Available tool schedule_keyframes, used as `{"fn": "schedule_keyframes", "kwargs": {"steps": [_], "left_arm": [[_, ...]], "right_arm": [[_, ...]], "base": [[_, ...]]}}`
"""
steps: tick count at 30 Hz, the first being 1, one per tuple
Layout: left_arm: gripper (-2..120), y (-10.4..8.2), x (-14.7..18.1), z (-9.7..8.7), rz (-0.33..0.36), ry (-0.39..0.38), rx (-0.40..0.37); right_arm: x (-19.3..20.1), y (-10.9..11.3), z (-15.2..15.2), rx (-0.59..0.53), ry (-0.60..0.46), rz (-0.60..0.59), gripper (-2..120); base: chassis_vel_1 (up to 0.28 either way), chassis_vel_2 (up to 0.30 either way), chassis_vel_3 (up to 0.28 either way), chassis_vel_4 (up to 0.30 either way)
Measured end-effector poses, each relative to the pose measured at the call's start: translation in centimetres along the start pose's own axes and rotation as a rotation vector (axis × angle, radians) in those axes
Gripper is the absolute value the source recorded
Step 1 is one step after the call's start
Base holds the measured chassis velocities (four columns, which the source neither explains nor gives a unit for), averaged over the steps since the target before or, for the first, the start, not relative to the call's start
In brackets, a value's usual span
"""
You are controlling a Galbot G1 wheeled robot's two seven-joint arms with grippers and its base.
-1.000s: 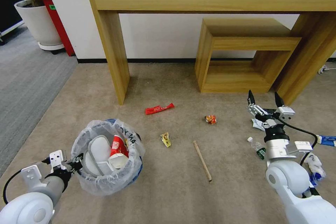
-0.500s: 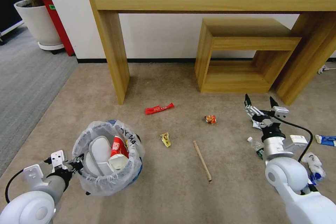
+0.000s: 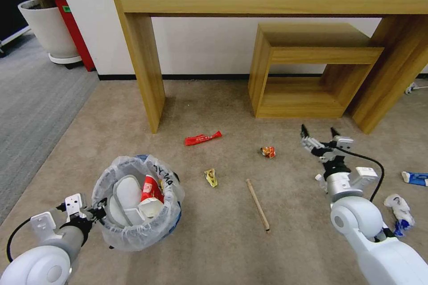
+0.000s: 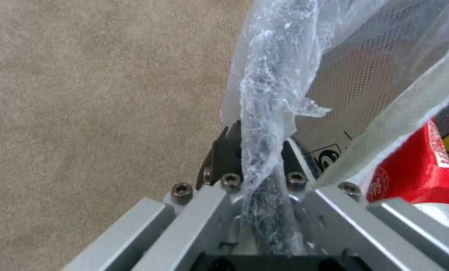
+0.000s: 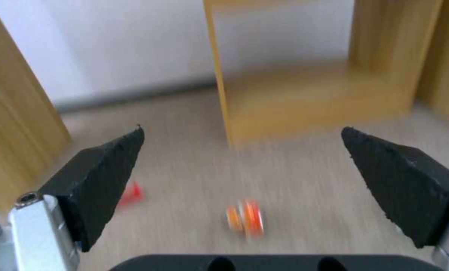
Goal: Pick up the trash bin and place the garbage on the floor into it.
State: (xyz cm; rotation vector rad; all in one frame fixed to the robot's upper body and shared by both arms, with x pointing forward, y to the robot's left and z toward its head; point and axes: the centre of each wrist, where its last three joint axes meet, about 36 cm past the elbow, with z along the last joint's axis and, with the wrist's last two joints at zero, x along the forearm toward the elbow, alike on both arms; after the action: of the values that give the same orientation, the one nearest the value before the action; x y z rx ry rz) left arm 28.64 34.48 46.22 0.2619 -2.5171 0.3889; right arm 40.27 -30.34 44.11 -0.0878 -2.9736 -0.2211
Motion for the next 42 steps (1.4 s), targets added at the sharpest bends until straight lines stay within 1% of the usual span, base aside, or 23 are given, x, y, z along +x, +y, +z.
{"fn": "schedule_keyframes", "kwargs": {"steps": [3,4,5,7,8,9,11,12,14,15,16,18,19,21,23,25,26,28,30,33,38,41,42], "left_arm": [[1,0.0,-0.1,0.3,-0.002,0.001,0.001],[1,0.0,-0.1,0.3,-0.002,0.001,0.001],[1,0.0,-0.1,0.4,-0.002,0.0,0.003],[1,0.0,-0.2,0.5,-0.003,-0.001,0.004],[1,0.0,-0.2,0.5,-0.003,-0.001,0.004],[1,0.1,-0.2,0.5,-0.005,0.0,0.004],[1,0.1,-0.2,0.5,-0.005,0.0,0.005],[1,0.2,-0.4,0.6,-0.008,0.0,0.008],[1,0.4,-0.7,0.7,-0.012,0.002,0.011],[1,0.4,-0.7,0.7,-0.012,0.002,0.011],[1,0.4,-0.8,0.9,-0.013,0.002,0.013],[1,0.5,-1.1,1.2,-0.015,0.006,0.014],[1,0.5,-1.1,1.2,-0.015,0.006,0.014],[1,0.5,-1.3,1.5,-0.016,0.01,0.016],[1,0.5,-1.3,1.5,-0.016,0.01,0.017],[1,0.5,-1.4,1.6,-0.018,0.01,0.017],[1,0.5,-1.4,1.6,-0.018,0.01,0.017],[1,0.6,-1.4,1.7,-0.019,0.012,0.018],[1,0.6,-1.6,1.7,-0.019,0.014,0.019],[1,0.6,-2.0,1.8,-0.018,0.02,0.016],[1,0.7,-2.0,2.0,-0.02,0.022,0.017],[1,0.7,-2.1,2.0,-0.023,0.02,0.017],[1,0.7,-2.1,2.0,-0.023,0.02,0.017]], "right_arm": [[-0.2,1.1,0.3,0.014,0.204,0.044,100],[-0.2,1.1,0.3,0.014,0.204,0.044,100],[-0.5,1.5,0.6,0.029,0.265,0.051,100],[-1.1,2.1,1.6,0.053,0.346,0.051,100],[-1.1,2.1,1.6,0.053,0.346,0.051,100],[-1.3,2.4,2.0,0.07,0.38,0.047,100],[-1.4,2.4,2.1,0.074,0.389,0.046,100],[-1.6,3.1,2.8,0.111,0.474,0.042,100],[-2.0,3.7,3.3,0.158,0.569,0.035,100],[-2.0,3.7,3.3,0.158,0.569,0.035,100],[-2.1,3.9,3.5,0.171,0.615,0.036,100],[-2.7,4.3,3.5,0.206,0.745,0.027,100],[-2.7,4.3,3.5,0.206,0.745,0.027,100],[-3.2,4.9,3.6,0.232,0.835,0.019,100],[-3.7,5.2,3.9,0.242,0.857,0.017,100],[-4.6,5.7,5.2,0.275,0.889,0.013,100],[-4.6,5.7,5.2,0.275,0.889,0.013,100],[-5.7,6.2,6.2,0.294,0.901,0.014,100],[-6.1,6.3,6.7,0.295,0.909,0.011,100],[-7.4,6.0,8.5,0.318,0.932,0.021,100],[-8.4,6.1,9.8,0.327,0.941,0.03,100],[-9.0,6.5,11.6,0.33,0.934,0.045,100],[-9.0,6.5,11.6,0.33,0.934,0.045,100]], "base": [[0.0,0.0,0.0,0.0],[0.0,0.0,0.0,0.0],[0.0,0.0,0.0,0.0],[0.0,0.0,0.0,0.0],[0.0,0.0,0.0,0.0],[0.0,0.0,0.0,0.0],[0.0,0.0,0.0,0.0],[0.0,0.0,0.0,0.0],[0.0,0.0,0.0,0.0],[0.0,0.0,0.0,0.0],[0.0,0.0,0.0,0.0],[0.0,0.0,0.0,0.0],[0.0,0.0,0.0,0.0],[0.0,0.0,0.0,0.0],[0.0,0.0,0.0,0.0],[0.0,0.0,0.0,0.0],[0.0,0.0,0.0,0.0],[0.0,0.0,0.0,0.0],[0.0,0.0,0.0,0.0],[0.0,0.0,0.0,0.0],[0.0,0.0,0.0,0.0],[0.0,0.0,0.0,0.0],[0.0,0.0,0.0,0.0]]}}
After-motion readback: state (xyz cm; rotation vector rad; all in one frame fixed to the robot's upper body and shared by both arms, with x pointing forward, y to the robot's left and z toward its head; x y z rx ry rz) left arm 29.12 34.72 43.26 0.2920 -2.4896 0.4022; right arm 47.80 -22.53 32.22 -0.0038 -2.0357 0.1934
